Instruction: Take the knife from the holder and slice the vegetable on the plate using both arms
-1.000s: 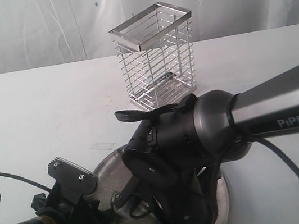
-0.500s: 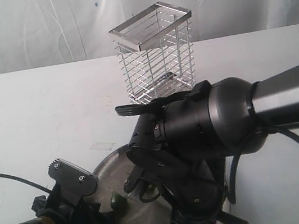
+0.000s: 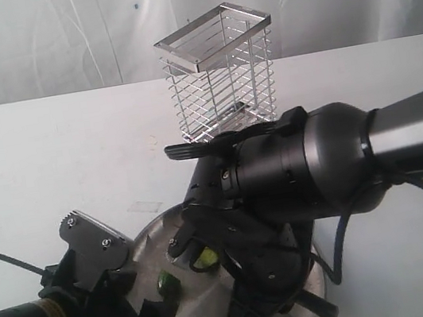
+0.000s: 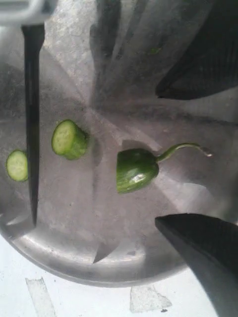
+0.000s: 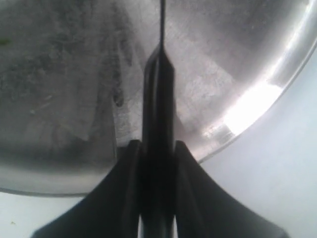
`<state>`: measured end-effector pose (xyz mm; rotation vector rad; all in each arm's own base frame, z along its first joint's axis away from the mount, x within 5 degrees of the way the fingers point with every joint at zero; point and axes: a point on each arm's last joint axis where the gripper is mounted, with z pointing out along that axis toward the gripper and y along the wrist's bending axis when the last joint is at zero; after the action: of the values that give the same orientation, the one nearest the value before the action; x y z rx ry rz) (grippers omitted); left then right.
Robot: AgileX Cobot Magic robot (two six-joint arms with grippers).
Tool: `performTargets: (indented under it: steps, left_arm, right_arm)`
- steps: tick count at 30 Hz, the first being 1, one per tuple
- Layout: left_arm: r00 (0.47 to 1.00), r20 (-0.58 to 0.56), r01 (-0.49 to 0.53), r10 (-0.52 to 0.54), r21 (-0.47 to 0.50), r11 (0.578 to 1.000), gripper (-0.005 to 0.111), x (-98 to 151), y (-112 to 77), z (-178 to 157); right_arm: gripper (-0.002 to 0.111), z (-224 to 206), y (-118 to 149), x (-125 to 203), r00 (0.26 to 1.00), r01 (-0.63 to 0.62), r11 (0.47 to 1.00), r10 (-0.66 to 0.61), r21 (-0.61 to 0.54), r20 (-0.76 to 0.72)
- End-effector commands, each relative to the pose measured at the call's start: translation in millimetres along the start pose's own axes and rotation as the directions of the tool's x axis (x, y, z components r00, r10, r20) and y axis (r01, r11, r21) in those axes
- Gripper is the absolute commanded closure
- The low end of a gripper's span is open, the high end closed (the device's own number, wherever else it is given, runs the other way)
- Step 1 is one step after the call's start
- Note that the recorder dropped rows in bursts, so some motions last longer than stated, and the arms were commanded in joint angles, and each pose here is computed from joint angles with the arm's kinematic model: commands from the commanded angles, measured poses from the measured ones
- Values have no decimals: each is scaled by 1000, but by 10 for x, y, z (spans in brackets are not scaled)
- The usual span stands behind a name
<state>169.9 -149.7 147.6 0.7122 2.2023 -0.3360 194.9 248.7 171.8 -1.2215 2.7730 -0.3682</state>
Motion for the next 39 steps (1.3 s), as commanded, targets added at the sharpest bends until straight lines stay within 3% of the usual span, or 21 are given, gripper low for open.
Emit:
performTargets:
  steps: [1,7,15,19,21,23,26,31,33,35,36,39]
  left_arm:
    - [998,-55,5,-4,8,1000,43,18,17,-149]
    - [994,-71,84,-79,65,994,54,-22,-25,-388]
    - [995,-19,99,-98,160,982,89,-94,-78,-759]
    - [994,30,101,-109,195,975,89,-123,-90,-937]
    - [991,42,113,-126,223,968,89,-119,-103,-1049]
    - [985,48,146,-164,263,954,89,-100,-120,-1200]
    - [979,97,146,-182,293,945,89,-98,-122,-1354]
    - [924,303,118,-235,358,926,89,-84,-92,-1804]
    - [888,381,100,-258,386,917,89,-43,-79,-1989]
    - [842,413,149,-346,439,886,89,1,-64,-2133]
    - [825,423,156,-374,466,871,90,43,-63,-2207]
    - [799,497,90,-339,458,884,102,116,-47,-2335]
  right_arm:
    - [108,-43,-19,-7,999,-10,1000,10,1,34]
    - [108,-39,-52,-107,991,-30,999,35,-37,130]
    - [108,59,-157,-243,969,-100,972,143,-214,199]
    - [107,139,-147,-289,967,-99,958,157,-269,201]
    - [95,172,-139,-311,964,-106,952,169,-287,204]
    - [73,199,-131,-343,960,-93,954,162,-286,228]
    - [62,144,-149,-383,941,-93,952,179,-290,287]
    - [65,-615,-340,-237,814,-97,937,269,-336,515]
    - [79,-934,-396,-38,729,-83,927,307,-366,612]
    - [102,-1195,-367,237,614,-41,913,343,-406,711]
    - [108,-1302,-324,437,537,-10,902,369,-432,758]
    - [108,-1411,-207,886,365,77,861,445,-503,818]
